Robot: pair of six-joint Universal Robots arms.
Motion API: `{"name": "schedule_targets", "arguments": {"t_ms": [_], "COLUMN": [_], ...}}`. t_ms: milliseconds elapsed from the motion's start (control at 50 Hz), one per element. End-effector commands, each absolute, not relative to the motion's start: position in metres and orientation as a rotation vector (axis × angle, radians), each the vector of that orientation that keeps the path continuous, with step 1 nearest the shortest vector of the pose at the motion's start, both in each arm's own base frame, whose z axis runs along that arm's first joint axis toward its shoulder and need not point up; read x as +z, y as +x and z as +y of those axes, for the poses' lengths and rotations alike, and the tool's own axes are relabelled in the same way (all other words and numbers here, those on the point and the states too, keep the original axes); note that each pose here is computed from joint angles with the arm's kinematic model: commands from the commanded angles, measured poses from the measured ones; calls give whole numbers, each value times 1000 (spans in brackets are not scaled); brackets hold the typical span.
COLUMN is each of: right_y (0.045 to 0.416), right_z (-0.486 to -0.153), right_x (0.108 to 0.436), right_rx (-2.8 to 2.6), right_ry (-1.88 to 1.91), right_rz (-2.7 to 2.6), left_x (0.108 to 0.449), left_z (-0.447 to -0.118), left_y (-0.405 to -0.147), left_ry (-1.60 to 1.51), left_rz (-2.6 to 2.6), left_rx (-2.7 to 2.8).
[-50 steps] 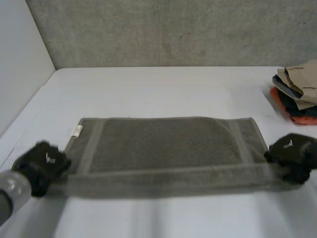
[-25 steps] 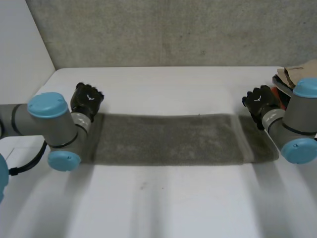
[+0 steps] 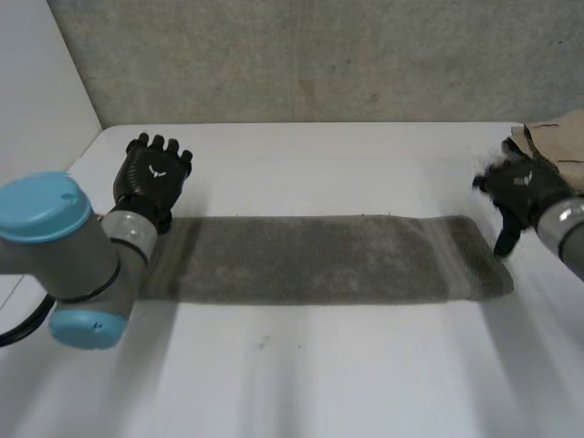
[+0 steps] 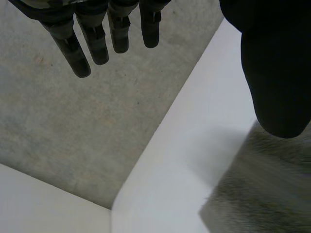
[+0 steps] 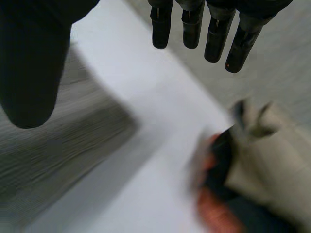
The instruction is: Fold the laundry.
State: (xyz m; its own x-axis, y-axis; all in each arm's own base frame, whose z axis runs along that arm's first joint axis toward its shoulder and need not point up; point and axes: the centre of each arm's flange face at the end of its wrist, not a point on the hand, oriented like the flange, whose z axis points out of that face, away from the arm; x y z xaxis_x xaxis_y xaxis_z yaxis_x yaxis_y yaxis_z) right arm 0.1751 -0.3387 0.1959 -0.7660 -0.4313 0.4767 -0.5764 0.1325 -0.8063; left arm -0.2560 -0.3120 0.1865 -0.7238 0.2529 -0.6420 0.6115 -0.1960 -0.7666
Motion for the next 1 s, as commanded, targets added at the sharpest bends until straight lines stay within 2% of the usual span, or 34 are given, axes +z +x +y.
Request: {"name": "schedule_targets", "arguments": {"t_ms": [20,200,360,420,520,660,760,800,1000], "right_y": [162,159,157,152,123,70,52,61,243], "right_z": [-322,-333,-342,-345,-354,-362,-365,-364,-318], "right_x": [163,132,121,124,128,165,172,176,231], "right_rx": [1610,1615,1619,1618,1589,1530,1440,1456,2000], "right_ry": [1030,1033,1039,1015,909,872,947,987,1405], "right_rz": [-2452,-2473,-2449,-2440,-2432,-2225,-2087,-2053,-1700], "left_x": [182,174,171,171,171,174,177,177,194], "left_z": [-296,-294,-292,-292,-292,-289,-288,-288,-288], "left_y": [-252,-251,-250,-250,-249,-247,-240,-239,-227], "left_ry": [960,968,971,971,972,967,946,943,883], "left_rz": [1921,1951,1959,1959,1958,1958,1958,1960,1922], "left_rx": [-2039,-2016,-2005,-2005,-2004,-2005,-1998,-1995,-2023]}}
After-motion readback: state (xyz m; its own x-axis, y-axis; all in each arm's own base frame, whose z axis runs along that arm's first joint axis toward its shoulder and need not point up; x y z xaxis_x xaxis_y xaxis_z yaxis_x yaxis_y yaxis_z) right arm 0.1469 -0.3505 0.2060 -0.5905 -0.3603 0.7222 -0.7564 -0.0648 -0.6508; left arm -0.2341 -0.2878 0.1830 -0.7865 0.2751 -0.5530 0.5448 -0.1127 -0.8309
